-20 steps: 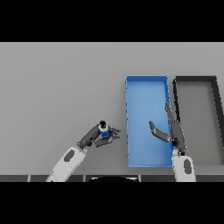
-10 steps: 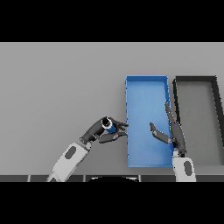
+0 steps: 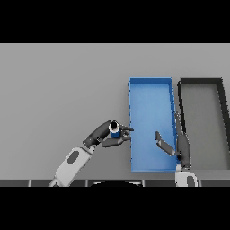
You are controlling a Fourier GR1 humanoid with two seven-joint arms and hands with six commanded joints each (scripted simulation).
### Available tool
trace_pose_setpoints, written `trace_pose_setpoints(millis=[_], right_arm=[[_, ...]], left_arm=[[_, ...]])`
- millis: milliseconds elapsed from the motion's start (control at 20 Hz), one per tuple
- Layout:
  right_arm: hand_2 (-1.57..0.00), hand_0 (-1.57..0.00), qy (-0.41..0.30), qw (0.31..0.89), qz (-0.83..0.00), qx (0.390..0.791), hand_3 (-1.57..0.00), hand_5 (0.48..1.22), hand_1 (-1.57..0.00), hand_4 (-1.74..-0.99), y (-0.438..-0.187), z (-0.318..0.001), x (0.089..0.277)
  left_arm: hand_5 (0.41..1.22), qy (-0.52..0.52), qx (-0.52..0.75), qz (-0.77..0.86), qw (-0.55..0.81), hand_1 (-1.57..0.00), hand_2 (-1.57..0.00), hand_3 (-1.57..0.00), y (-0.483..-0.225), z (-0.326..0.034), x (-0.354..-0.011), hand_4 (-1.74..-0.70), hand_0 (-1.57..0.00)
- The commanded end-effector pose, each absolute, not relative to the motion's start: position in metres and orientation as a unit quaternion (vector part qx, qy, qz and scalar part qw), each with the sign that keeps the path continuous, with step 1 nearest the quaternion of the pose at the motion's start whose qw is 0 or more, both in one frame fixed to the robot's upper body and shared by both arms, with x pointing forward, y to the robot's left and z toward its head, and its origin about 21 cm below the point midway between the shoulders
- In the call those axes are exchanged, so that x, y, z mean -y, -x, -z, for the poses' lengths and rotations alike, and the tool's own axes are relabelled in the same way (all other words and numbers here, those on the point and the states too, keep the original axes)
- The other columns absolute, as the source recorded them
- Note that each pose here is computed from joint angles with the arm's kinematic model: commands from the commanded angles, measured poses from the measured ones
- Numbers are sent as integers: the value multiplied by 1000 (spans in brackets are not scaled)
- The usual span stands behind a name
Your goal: Pick up the blue pipe and place it into the blue bin.
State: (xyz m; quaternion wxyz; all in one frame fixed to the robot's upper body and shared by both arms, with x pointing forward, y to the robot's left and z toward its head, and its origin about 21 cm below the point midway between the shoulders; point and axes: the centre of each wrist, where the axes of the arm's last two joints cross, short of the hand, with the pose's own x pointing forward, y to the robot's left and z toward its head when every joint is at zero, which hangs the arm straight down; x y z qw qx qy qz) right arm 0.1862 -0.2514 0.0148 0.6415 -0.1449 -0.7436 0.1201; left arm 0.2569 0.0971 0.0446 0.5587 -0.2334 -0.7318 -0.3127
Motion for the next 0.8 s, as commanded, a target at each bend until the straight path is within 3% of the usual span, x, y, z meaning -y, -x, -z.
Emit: trace_pose_setpoints(millis=[0, 150, 300, 450, 600, 750], right_arm=[[1, 1, 161, 645, -111, 738, 1, 643, 1, -1188, -178, -15, 249], [-20, 1, 177, 630, -102, 749, 1, 642, 1, -1187, -166, -25, 244], [-89, 1, 45, 617, -84, 781, -1, 624, -22, -1202, -169, -48, 248], [-118, 1, -36, 610, -132, 781, -1, 600, -23, -1224, -177, -84, 250], [-106, 1, -83, 629, -198, 747, 0, 568, -11, -1247, -194, -109, 246], [-90, 1, -99, 615, -254, 739, 1, 558, -5, -1270, -208, -129, 227]], left_arm=[[1220, 235, 730, 313, 560, -1570, -1570, -1570, -255, -43, -95, -1466, -1570], [1220, 242, 734, 314, 552, -1570, -1571, -1571, -258, -47, -95, -1467, -1570], [1221, 245, 732, 315, 553, -1571, -1571, -1571, -257, -48, -94, -1467, -1571], [1221, 245, 733, 316, 550, -1571, -1571, -1571, -258, -47, -93, -1467, -1571], [1221, 248, 732, 321, 548, -1571, -1571, -1571, -256, -50, -93, -1467, -1571], [1221, 243, 727, 325, 553, -1571, -1571, -1571, -256, -50, -93, -1467, -1571]])
